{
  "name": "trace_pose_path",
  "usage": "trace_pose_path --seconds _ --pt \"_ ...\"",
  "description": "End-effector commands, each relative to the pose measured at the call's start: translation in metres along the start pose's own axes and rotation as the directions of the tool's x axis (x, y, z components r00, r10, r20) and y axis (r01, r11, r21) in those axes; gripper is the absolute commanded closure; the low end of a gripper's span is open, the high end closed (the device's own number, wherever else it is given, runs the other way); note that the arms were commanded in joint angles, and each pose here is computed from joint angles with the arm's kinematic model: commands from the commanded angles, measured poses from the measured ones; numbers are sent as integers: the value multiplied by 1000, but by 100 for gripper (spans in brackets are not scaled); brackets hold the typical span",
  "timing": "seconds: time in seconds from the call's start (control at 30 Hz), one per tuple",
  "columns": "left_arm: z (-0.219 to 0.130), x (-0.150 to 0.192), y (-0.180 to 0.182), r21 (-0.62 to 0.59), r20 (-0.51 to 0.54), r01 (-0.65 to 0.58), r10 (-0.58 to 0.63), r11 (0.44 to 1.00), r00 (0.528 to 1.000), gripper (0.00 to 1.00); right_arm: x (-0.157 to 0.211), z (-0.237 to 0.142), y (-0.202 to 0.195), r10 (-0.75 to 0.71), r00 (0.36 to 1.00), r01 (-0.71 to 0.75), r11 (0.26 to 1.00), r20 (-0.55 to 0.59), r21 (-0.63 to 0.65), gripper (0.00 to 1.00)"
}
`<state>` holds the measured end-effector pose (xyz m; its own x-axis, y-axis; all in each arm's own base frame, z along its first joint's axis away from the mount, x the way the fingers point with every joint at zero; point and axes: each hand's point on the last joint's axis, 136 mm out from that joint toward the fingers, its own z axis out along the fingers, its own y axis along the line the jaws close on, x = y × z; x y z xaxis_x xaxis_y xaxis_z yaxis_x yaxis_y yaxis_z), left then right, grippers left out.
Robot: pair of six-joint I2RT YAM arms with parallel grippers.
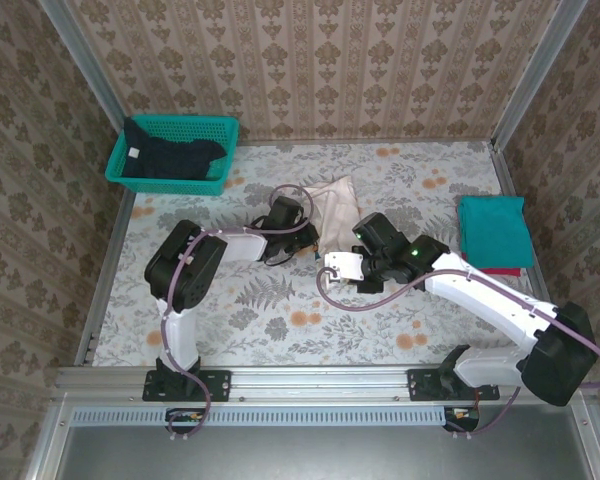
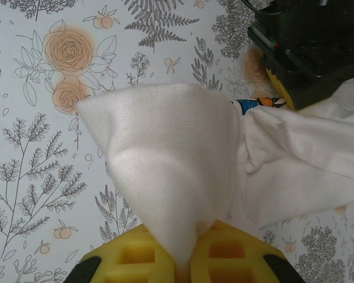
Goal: Fold and stack the t-shirts
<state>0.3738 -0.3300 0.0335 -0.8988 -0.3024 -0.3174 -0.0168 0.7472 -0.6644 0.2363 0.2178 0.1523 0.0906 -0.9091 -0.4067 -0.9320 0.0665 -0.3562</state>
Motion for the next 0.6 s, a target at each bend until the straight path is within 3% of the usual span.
trace_pose_path --seconds 0.0,0.3,0.57 --pt "2 11 6 5 -41 1 -1 1000 999 100 -14 -24 -4 -8 998 7 1000 60 14 100" --pt "-21 60 14 10 -144 -21 22 1000 989 100 -34 -51 -1 -40 993 39 999 115 4 100" --pt "-26 78 35 -22 -177 -29 25 999 984 100 -22 -31 -48 -122 992 123 990 -9 65 100"
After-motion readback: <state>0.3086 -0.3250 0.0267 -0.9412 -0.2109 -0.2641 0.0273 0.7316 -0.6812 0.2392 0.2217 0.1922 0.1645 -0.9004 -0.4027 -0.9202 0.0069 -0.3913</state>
